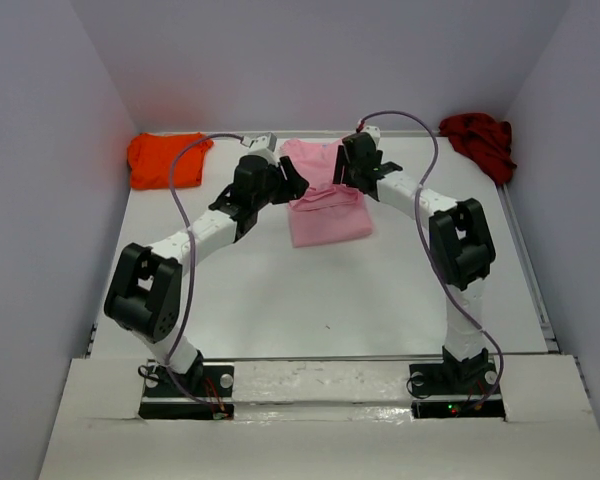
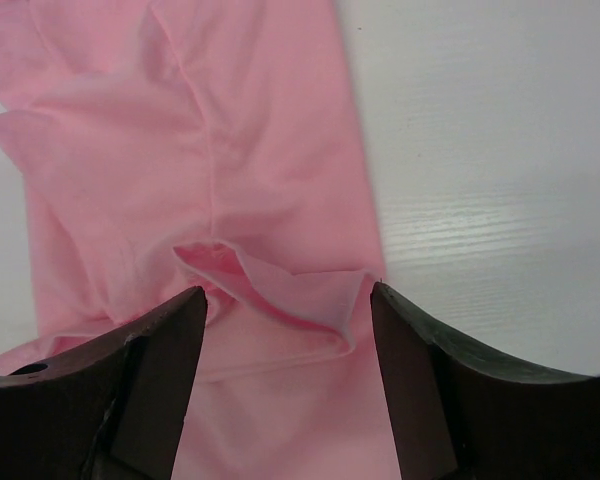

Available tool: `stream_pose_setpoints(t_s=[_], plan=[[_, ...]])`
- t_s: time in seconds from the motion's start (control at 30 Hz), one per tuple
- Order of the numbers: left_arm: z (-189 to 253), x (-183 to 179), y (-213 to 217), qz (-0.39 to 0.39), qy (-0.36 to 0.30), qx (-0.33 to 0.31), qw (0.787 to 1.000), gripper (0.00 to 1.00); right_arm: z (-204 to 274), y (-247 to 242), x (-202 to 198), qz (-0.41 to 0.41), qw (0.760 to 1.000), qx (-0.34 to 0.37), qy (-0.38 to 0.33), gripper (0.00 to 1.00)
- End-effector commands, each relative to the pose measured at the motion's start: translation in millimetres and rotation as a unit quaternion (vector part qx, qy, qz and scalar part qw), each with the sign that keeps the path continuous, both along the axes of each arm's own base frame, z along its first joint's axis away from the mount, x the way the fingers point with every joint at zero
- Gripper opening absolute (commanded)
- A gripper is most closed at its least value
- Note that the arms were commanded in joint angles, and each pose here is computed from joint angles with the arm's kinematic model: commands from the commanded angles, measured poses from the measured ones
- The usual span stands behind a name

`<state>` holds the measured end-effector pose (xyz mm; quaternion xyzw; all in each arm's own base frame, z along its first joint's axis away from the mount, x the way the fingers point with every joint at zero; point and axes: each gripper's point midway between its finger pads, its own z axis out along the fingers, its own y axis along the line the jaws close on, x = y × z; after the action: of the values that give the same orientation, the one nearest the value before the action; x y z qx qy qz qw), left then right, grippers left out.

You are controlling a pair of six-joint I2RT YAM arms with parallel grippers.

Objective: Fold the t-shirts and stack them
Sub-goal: Fold the tshirt

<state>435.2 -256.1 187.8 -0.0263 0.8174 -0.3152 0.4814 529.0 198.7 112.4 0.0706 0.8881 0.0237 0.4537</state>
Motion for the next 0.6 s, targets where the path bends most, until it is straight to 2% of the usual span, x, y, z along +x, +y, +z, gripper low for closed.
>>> stream_pose_setpoints(t_s=[0.0, 0.23, 0.4, 0.57], plan=[[6.6, -21.0, 3.8, -0.007, -0.005, -0.003, 1.000, 0.62, 25.6, 36.7, -12.4, 0.050, 0.999, 0.008, -0.011, 0.72], [31.4, -55.6, 25.6, 0.005, -0.039, -0.007, 0.999, 0.62, 6.4, 76.1, -26.5, 0.103, 0.995, 0.009, 0.015, 0.72], [33.0, -73.2, 41.1, 0.020, -0.045, 0.008, 0.999, 0.62, -2.5, 79.1, -34.5, 0.103, 0.994, -0.002, 0.024, 0.71], [39.0, -76.6, 48.8, 0.030, -0.054, 0.019, 0.998, 0.62, -33.1, 74.1, -43.5, 0.097, 0.994, -0.010, 0.054, 0.71]])
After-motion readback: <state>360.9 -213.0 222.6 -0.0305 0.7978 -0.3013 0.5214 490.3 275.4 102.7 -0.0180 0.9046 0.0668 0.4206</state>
